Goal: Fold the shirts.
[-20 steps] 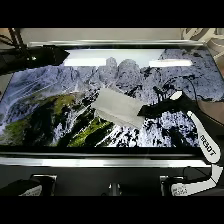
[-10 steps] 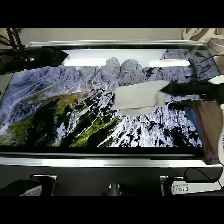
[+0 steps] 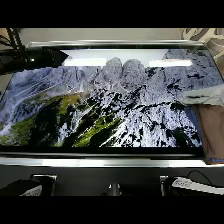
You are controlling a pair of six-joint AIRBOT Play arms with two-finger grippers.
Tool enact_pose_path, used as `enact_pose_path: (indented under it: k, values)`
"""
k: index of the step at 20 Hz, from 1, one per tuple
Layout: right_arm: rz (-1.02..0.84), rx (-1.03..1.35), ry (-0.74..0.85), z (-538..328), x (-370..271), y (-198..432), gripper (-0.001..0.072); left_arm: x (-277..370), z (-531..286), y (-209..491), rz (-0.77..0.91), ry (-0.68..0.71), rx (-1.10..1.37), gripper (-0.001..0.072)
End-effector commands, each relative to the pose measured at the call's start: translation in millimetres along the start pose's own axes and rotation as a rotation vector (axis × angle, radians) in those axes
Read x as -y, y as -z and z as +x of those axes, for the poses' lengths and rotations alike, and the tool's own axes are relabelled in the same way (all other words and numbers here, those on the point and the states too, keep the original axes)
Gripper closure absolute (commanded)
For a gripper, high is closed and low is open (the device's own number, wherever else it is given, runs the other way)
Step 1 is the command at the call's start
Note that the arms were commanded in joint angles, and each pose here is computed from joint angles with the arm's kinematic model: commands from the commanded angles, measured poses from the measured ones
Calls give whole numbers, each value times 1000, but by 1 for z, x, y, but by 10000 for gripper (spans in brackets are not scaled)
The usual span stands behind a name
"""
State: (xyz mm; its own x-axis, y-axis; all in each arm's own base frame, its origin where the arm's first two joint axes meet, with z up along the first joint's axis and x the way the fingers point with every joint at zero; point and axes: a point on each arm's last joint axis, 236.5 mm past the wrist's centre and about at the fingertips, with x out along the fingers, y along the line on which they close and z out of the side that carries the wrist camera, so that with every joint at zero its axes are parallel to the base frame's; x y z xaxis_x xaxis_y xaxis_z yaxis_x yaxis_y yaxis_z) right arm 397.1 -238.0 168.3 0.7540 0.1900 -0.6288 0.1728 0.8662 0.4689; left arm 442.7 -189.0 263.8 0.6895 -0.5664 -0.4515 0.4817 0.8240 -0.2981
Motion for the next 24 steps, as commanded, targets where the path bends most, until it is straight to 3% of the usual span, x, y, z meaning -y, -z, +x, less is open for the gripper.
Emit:
enact_pose_path:
  k: [1,7,13,19,20,21,22,24]
  values:
    - [55,45,66,-45,27,0,694,1,0,3,1,4,-13,683]
    - [142,-122,204,-88,70,57,693,2,-1,4,1,5,-17,683]
    - [224,-451,542,-130,147,148,694,2,0,4,1,6,-16,683]
    - [327,-615,471,-83,158,238,690,3,-1,3,-1,10,-14,683]
    - [333,-615,472,-77,161,246,577,5,-1,2,-6,17,-11,683]
    - [334,-616,471,-73,163,250,283,8,-1,2,-14,28,-8,683]
    - [304,-611,472,-73,166,249,85,10,-1,1,-21,38,-6,683]
    - [198,-539,533,-80,181,223,52,16,-2,-2,-40,63,4,683]
